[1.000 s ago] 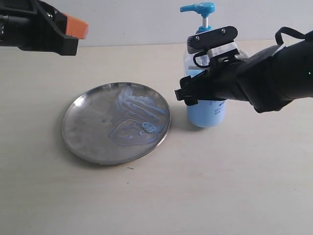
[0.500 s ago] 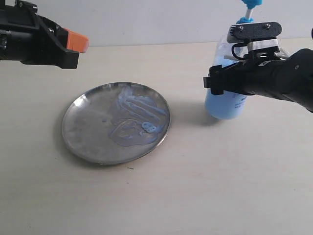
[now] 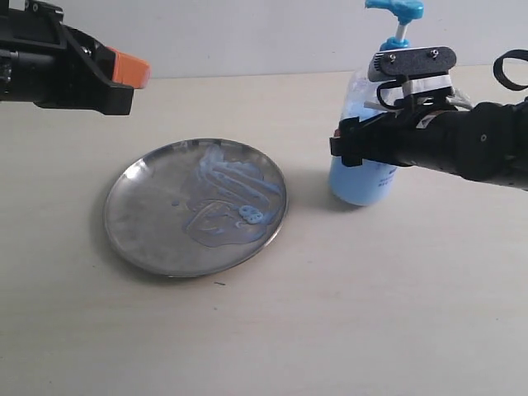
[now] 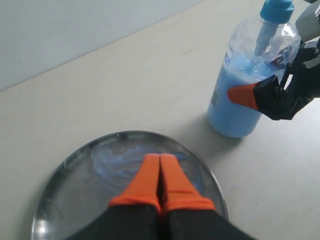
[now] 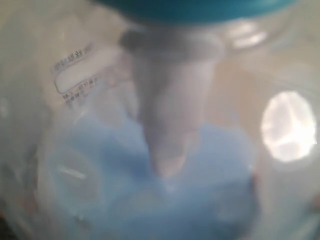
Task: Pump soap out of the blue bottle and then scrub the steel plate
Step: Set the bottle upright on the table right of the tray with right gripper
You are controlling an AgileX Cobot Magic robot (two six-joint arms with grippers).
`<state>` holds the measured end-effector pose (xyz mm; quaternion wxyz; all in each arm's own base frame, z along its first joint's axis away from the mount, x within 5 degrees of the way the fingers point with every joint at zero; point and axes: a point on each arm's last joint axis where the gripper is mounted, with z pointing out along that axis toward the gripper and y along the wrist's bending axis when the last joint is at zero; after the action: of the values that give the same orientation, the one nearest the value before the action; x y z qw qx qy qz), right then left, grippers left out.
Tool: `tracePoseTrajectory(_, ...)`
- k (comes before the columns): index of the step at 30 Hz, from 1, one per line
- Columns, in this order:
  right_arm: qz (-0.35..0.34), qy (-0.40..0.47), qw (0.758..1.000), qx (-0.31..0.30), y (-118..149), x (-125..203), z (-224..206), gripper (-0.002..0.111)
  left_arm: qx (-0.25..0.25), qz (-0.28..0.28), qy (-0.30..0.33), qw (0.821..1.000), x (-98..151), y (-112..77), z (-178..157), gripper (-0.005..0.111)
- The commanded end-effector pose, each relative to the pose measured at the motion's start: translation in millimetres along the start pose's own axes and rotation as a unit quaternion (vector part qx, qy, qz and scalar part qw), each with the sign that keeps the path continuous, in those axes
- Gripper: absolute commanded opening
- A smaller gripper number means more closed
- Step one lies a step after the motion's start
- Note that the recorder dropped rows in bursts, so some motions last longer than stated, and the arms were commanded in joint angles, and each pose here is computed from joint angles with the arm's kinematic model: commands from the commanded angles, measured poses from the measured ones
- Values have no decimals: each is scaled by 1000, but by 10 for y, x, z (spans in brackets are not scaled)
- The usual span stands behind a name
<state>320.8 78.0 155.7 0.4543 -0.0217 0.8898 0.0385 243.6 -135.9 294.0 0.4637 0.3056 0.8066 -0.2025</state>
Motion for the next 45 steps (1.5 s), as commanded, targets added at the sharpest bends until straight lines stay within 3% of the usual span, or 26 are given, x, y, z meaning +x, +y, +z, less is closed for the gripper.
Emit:
tracePoseTrajectory(1,-11,-49,999,-14,24,-81,54,0,-5,-5,-5,1000,-7,7,-19,0)
tracePoseTrajectory(15,-38,-47,997,-42,77,152,314,0,-5,-5,-5,1000,-7,7,-19,0)
tracePoseTrajectory(37,-48,-41,997,-38,65,346,492,0,6,-5,-2,1000,-2,-21,-16,0)
tracePoseTrajectory(42,-48,-49,997,-38,66,332,491,25,6,-5,-2,1000,-2,-21,-16,0)
tracePoseTrajectory(45,-46,-73,996,-38,67,287,486,57,6,-5,-2,1000,-2,-21,-16,0)
